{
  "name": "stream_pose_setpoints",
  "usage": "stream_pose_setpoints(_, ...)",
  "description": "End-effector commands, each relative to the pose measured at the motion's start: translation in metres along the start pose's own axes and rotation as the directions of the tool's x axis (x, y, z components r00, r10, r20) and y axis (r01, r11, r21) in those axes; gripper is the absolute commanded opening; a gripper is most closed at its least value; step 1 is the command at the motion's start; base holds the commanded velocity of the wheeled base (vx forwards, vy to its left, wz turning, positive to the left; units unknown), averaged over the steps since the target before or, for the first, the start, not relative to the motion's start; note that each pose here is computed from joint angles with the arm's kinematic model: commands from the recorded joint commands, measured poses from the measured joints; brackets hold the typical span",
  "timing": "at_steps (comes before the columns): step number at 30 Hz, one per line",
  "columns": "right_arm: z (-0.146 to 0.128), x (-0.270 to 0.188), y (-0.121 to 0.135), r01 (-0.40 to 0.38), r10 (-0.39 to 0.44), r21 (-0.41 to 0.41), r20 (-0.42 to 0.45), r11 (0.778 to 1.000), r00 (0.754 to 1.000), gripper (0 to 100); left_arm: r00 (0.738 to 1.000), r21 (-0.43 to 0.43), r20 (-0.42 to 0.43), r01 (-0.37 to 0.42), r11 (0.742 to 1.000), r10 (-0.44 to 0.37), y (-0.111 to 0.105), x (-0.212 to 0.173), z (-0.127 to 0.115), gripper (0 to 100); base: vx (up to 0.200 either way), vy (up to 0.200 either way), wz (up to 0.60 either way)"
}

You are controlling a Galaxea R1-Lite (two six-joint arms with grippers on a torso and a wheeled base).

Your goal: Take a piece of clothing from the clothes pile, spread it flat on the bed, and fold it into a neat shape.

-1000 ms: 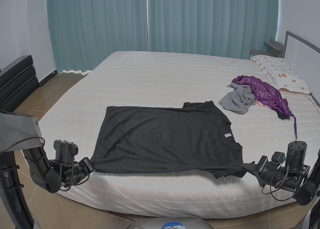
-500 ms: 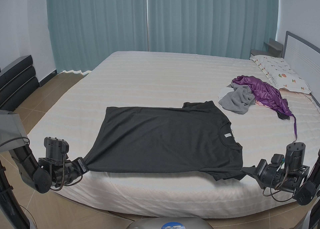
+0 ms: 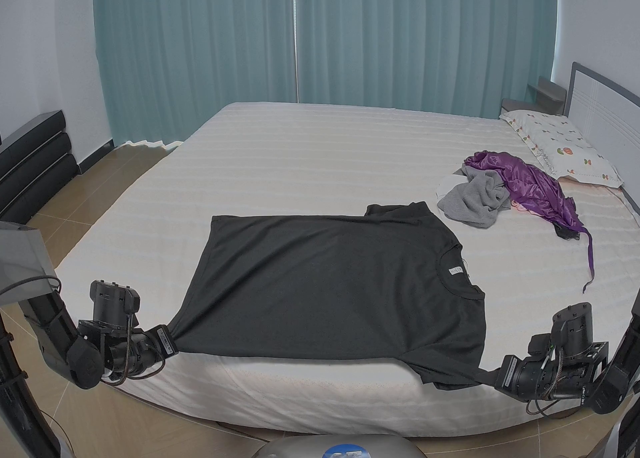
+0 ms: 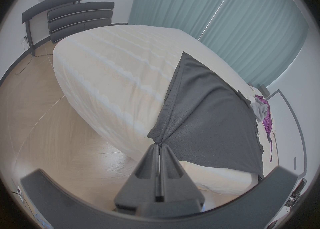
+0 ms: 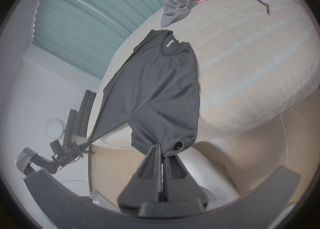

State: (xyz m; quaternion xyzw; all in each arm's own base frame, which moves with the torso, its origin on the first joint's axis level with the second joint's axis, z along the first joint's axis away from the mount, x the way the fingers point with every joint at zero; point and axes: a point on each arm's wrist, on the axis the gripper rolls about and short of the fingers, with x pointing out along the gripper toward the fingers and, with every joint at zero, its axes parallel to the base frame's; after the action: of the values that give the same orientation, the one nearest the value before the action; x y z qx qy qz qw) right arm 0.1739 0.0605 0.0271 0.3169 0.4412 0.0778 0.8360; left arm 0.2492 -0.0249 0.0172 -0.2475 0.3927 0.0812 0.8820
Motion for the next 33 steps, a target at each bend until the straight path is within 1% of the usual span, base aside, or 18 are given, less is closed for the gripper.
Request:
stream_pose_setpoints(1, -0.01, 0.007, -0.004, 0.034, -0.035, -0.013, -0.066, 0.999, 0.997, 0, 0.999, 0.006, -0.033, -0.021, 1.0, 0.021, 0.003, 0.008, -0.006, 0, 0.0, 0.0, 0.0)
stream_pose_setpoints(5, -0.015, 0.017, -0.009, 0.069, -0.073, -0.032, -0.113, 0.997, 0.991, 0, 0.999, 0.007, -0.041, -0.023, 1.0, 0.023, 0.004, 0.01, -0.008, 0, 0.0, 0.0, 0.0)
stream_pose_setpoints(6, -0.015, 0.017, -0.009, 0.069, -0.073, -0.032, -0.113, 0.997, 0.991, 100, 0.999, 0.007, -0.041, -0.023, 1.0, 0.023, 0.004, 0.01, -0.008, 0, 0.0, 0.0, 0.0)
stream_pose_setpoints(7, -0.015, 0.023, -0.011, 0.079, -0.084, -0.042, -0.125, 0.996, 0.989, 100, 0.999, 0.009, -0.044, -0.023, 1.0, 0.023, 0.003, 0.011, -0.008, 0, 0.0, 0.0, 0.0)
stream_pose_setpoints(11, -0.012, 0.03, -0.011, 0.069, -0.073, -0.042, -0.108, 0.997, 0.992, 100, 0.998, 0.01, -0.048, -0.026, 1.0, 0.026, 0.004, 0.012, -0.009, 0, 0.0, 0.0, 0.0)
stream_pose_setpoints(12, -0.005, 0.036, -0.012, 0.055, -0.056, -0.029, -0.069, 0.998, 0.996, 100, 0.998, 0.01, -0.048, -0.026, 1.0, 0.026, 0.004, 0.012, -0.009, 0, 0.0, 0.0, 0.0)
stream_pose_setpoints(13, -0.003, 0.037, -0.012, 0.054, -0.055, -0.026, -0.063, 0.998, 0.996, 100, 0.998, 0.009, -0.049, -0.024, 1.0, 0.025, 0.004, 0.012, -0.009, 0, 0.0, 0.0, 0.0)
stream_pose_setpoints(15, 0.012, 0.047, -0.019, 0.056, -0.056, 0.006, -0.002, 0.998, 0.998, 100, 0.998, 0.01, -0.052, -0.026, 1.0, 0.027, 0.004, 0.013, -0.01, 0, 0.0, 0.0, 0.0)
stream_pose_setpoints(16, 0.012, 0.048, -0.019, 0.058, -0.058, 0.009, -0.001, 0.998, 0.998, 100, 0.998, 0.01, -0.052, -0.026, 1.0, 0.027, 0.004, 0.013, -0.01, 0, 0.0, 0.0, 0.0)
stream_pose_setpoints(18, 0.027, 0.057, -0.028, 0.068, -0.07, 0.047, 0.048, 0.997, 0.996, 100, 0.998, 0.01, -0.054, -0.028, 1.0, 0.028, 0.004, 0.013, -0.01, 0, 0.0, 0.0, 0.0)
stream_pose_setpoints(21, 0.043, 0.066, -0.037, 0.07, -0.078, 0.08, 0.095, 0.994, 0.992, 100, 0.998, 0.009, -0.054, -0.029, 1.0, 0.029, 0.005, 0.013, -0.01, 0, 0.0, 0.0, 0.0)
stream_pose_setpoints(25, 0.05, 0.075, -0.042, 0.069, -0.08, 0.097, 0.11, 0.993, 0.991, 100, 0.998, 0.007, -0.052, -0.028, 1.0, 0.028, 0.004, 0.013, -0.01, 0, 0.0, 0.0, 0.0)
stream_pose_setpoints(32, 0.055, 0.089, -0.041, 0.047, -0.057, 0.083, 0.128, 0.995, 0.99, 100, 0.998, 0.007, -0.056, -0.031, 1.0, 0.031, 0.005, 0.015, -0.01, 0, 0.0, 0.0, 0.0)
stream_pose_setpoints(33, 0.056, 0.091, -0.041, 0.048, -0.058, 0.082, 0.127, 0.996, 0.99, 0, 0.998, 0.007, -0.056, -0.031, 1.0, 0.031, 0.005, 0.015, -0.01, 0, 0.0, 0.0, 0.0)
